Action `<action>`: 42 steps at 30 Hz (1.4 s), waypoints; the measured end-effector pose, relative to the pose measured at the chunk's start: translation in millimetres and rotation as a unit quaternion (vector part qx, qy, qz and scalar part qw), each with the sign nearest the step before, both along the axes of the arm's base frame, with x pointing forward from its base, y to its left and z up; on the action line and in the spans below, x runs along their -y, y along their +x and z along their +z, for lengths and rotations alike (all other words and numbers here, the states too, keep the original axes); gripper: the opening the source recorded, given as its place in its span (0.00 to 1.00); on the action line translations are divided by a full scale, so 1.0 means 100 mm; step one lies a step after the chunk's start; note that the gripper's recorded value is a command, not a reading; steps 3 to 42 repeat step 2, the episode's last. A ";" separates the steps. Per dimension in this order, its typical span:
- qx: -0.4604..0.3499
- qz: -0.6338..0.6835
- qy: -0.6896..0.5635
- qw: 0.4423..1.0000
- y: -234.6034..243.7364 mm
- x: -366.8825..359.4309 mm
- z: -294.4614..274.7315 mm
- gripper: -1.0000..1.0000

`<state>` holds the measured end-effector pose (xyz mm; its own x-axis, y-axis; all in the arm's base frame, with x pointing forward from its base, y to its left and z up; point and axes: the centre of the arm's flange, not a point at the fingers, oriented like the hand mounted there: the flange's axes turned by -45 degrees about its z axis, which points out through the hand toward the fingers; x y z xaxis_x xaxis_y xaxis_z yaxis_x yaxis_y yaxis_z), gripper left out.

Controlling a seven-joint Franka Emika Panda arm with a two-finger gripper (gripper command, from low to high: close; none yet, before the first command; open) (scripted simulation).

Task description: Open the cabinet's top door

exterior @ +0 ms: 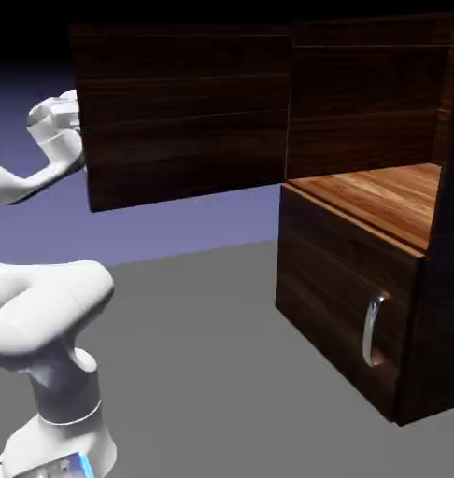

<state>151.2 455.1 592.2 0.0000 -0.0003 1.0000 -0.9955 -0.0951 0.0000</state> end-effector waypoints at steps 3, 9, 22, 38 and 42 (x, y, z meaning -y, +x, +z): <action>0.000 -0.013 0.000 1.000 0.03 -0.12 0.00 0.00; 0.000 -0.013 0.000 1.000 0.03 -0.12 0.00 0.00; 0.000 -0.013 0.000 1.000 0.03 -0.12 0.00 0.00; 0.000 -0.013 0.000 1.000 0.03 -0.12 0.00 0.00; 0.000 -0.013 0.000 1.000 0.03 -0.12 0.00 0.00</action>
